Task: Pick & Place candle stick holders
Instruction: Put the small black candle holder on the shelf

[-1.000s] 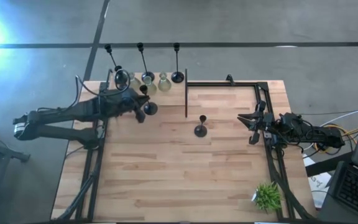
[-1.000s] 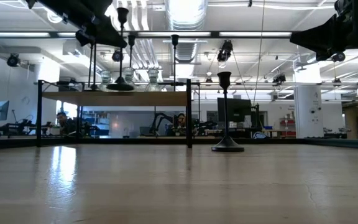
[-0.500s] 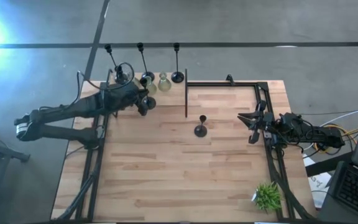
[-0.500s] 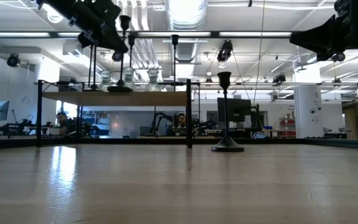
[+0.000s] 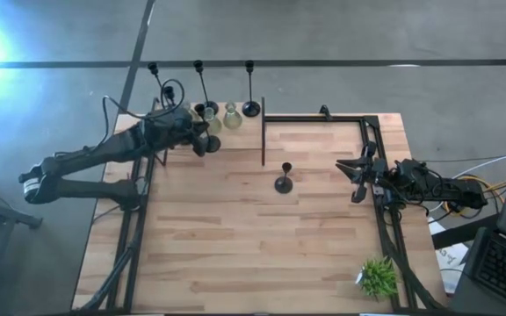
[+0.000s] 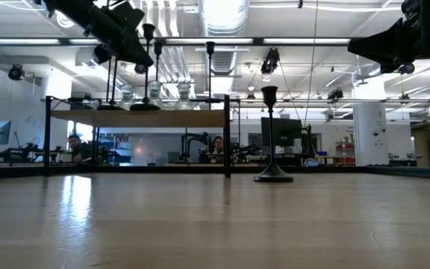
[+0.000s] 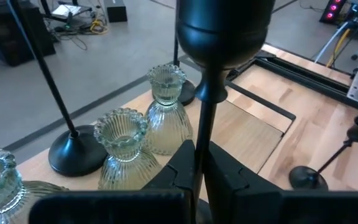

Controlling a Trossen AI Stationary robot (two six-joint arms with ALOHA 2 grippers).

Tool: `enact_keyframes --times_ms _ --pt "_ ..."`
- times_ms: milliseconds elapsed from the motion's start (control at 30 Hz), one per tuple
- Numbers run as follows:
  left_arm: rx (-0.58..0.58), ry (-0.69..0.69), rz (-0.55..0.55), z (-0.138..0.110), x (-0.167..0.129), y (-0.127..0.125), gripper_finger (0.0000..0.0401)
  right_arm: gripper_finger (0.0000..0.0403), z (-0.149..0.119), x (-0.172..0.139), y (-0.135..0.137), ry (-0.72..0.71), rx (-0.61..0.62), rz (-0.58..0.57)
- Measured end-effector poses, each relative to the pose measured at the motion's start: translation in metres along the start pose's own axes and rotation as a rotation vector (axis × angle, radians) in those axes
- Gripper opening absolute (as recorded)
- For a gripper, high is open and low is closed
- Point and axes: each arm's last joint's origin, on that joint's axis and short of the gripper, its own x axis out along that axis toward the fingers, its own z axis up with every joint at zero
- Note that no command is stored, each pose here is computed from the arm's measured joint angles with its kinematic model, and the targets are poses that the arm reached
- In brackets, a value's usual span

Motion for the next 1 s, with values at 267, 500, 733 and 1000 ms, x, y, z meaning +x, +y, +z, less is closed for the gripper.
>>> enact_keyframes --times_ms 267,500,733,1000 --pt "-0.039 0.0 -0.048 0.0 -0.002 -0.007 0.0017 0.0043 0.0 0.0 0.0 0.001 0.003 0.0" --pt "-0.004 -0.021 -0.049 0.002 -0.019 -0.029 0.0017 0.0043 0.0 0.0 0.0 0.005 0.002 0.001" --pt "0.023 -0.023 -0.007 0.009 -0.033 -0.039 0.0017 0.0043 -0.001 0.0 0.0 0.008 0.021 0.001" --pt "-0.021 -0.096 0.169 -0.01 -0.047 -0.068 0.0017 0.0043 -0.001 0.0 0.0 0.009 0.041 0.001"
